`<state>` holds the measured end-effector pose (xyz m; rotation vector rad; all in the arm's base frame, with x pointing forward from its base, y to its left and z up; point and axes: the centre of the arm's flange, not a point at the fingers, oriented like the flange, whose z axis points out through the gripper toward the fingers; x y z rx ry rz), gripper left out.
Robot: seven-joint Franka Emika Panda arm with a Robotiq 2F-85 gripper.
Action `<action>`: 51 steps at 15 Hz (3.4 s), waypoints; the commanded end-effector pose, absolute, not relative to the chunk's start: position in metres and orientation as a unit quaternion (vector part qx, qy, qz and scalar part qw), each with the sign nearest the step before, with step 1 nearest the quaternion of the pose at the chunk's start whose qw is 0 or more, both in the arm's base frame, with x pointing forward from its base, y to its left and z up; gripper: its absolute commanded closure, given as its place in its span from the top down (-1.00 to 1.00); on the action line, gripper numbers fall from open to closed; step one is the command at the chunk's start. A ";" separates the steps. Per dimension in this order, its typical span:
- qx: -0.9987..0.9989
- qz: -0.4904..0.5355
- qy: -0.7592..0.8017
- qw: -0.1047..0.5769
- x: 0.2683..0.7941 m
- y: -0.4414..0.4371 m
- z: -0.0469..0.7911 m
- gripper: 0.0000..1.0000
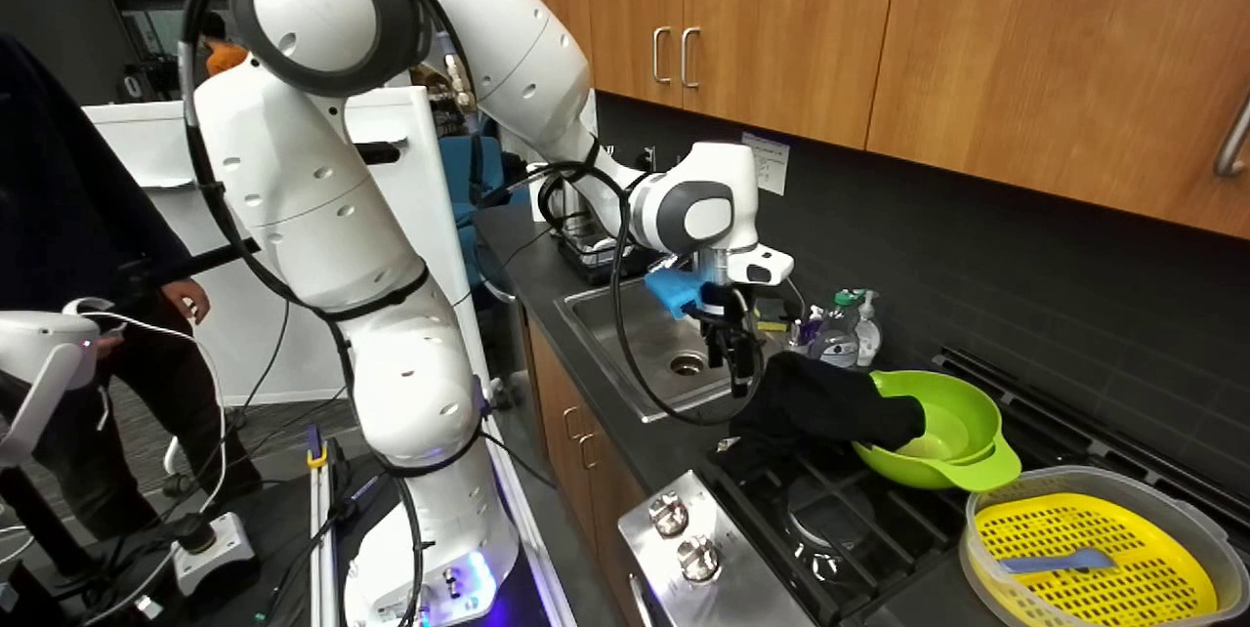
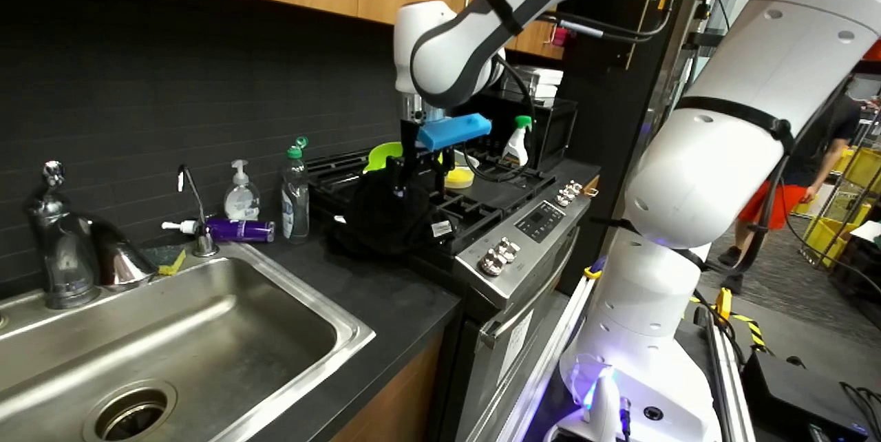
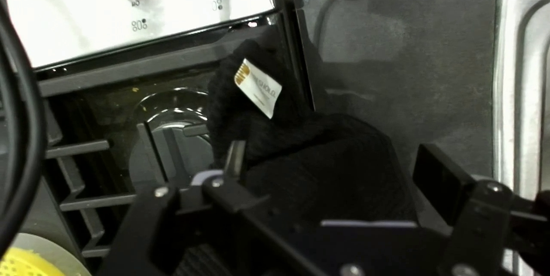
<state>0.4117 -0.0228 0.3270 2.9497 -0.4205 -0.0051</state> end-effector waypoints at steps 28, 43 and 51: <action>0.975 0.085 -0.120 0.164 0.462 -0.039 0.328 -0.45; 0.949 0.204 -0.165 0.175 0.452 -0.069 0.468 -0.97; 0.926 0.238 -0.221 0.193 0.412 -0.103 0.524 -0.97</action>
